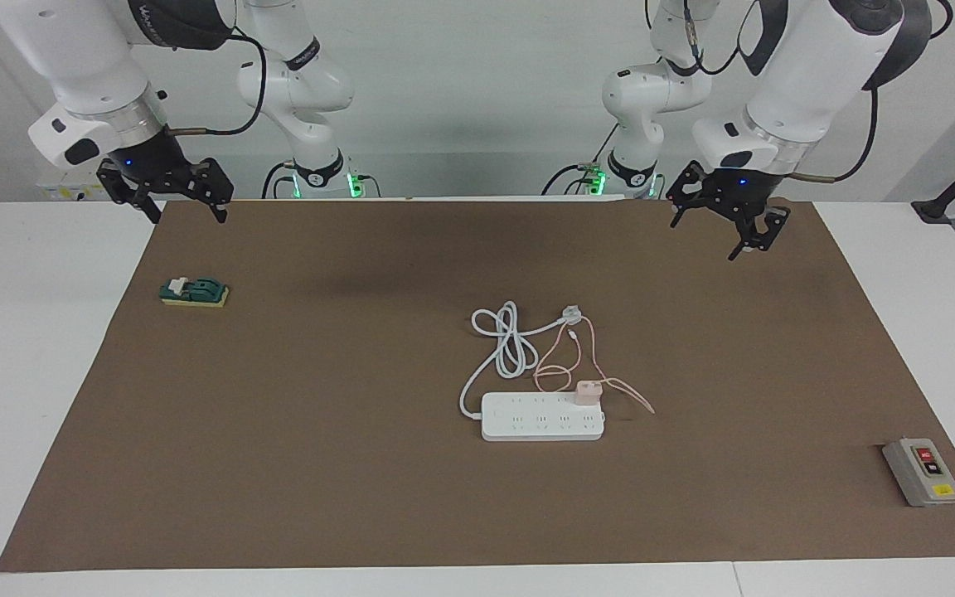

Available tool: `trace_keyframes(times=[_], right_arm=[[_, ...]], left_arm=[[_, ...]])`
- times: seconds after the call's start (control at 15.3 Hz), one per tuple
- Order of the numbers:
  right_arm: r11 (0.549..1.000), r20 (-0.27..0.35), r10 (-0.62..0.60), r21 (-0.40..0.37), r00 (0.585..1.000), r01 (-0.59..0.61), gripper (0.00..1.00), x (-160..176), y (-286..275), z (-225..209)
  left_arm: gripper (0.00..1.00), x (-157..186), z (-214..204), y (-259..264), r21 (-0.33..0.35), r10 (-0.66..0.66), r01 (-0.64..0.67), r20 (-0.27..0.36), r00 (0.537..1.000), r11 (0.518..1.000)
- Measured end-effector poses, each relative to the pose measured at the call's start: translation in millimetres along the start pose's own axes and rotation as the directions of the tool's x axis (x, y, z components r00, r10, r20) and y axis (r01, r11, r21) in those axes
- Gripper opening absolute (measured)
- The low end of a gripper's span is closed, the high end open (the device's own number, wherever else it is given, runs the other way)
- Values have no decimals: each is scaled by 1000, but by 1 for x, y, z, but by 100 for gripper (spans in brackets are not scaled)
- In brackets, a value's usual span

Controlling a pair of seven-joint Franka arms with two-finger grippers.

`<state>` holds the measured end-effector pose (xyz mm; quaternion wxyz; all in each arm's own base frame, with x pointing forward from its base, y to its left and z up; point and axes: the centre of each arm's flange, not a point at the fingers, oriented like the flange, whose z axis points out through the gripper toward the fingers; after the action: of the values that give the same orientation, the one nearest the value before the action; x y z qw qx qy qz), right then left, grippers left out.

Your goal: Plug charger into power strip

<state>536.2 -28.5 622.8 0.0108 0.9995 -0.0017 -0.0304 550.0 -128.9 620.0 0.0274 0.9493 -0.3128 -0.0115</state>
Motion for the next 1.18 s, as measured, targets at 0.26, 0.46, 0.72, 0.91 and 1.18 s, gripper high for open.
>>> trace_keyframes(times=[0.26, 0.46, 0.72, 0.91, 1.18], right_arm=[[1000, 0, 0, 0, 1000, 0, 100, 0, 0, 0], [1000, 0, 0, 0, 1000, 0, 100, 0, 0, 0], [1000, 0, 0, 0, 1000, 0, 100, 0, 0, 0], [1000, 0, 0, 0, 1000, 0, 100, 0, 0, 0], [1000, 0, 0, 0, 1000, 0, 100, 0, 0, 0]], left_arm=[[100, -6, 6, -5, -1, -318, 318, 27, 948, 948], [100, -9, 6, -3, 6, -477, 477, 45, 878, 879], [100, -14, -5, 3, 17, -575, 575, 27, 818, 818], [100, -18, -13, 7, 21, -584, 583, 15, 812, 812], [100, -25, -11, 0, 26, -602, 601, 26, 798, 799]])
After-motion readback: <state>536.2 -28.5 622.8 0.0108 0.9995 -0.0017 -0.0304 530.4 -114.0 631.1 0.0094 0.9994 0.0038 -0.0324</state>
